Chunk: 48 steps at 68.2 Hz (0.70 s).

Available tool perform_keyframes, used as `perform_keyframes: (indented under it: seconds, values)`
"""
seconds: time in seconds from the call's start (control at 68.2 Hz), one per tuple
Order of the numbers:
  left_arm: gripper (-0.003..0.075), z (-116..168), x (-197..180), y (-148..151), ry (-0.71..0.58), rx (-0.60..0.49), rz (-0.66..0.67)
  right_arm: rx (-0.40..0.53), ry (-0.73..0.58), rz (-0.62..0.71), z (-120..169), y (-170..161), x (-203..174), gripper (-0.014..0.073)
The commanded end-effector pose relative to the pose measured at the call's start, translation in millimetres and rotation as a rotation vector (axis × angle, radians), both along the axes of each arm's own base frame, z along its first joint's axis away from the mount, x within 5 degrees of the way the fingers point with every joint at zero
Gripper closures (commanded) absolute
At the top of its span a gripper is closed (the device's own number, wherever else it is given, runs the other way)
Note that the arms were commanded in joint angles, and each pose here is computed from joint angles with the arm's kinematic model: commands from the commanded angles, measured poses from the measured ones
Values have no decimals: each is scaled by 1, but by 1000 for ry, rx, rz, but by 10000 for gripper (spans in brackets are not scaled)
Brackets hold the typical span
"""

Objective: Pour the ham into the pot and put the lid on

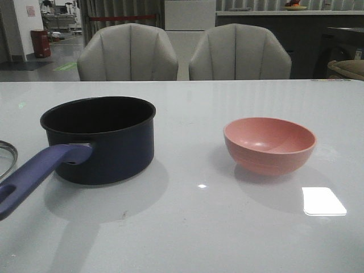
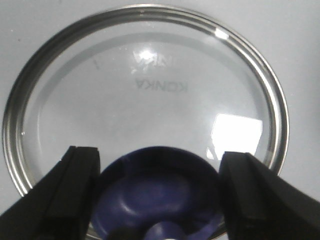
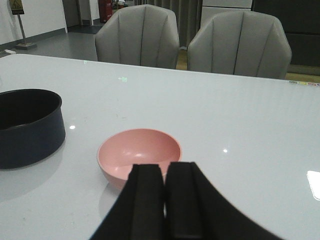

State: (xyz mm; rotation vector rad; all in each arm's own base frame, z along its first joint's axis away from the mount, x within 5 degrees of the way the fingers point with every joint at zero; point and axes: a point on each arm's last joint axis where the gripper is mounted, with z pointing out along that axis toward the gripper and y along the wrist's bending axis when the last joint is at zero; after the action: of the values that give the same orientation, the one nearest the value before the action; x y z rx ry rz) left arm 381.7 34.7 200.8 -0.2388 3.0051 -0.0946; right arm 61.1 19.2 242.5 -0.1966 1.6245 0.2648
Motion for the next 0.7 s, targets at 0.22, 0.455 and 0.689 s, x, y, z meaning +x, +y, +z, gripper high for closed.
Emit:
perform_keyframes:
  seconds: [0.22,0.455,0.689]
  values:
    - [461,40,2,-1,-88,3,-6,16,-100,-11,16,-1,0,434]
    - [461,40,3,-1,-99,5,-7,16,-100,-11,16,-1,0,434]
    - [461,39,5,0,-112,6,-6,16,-100,-11,16,-1,0,434]
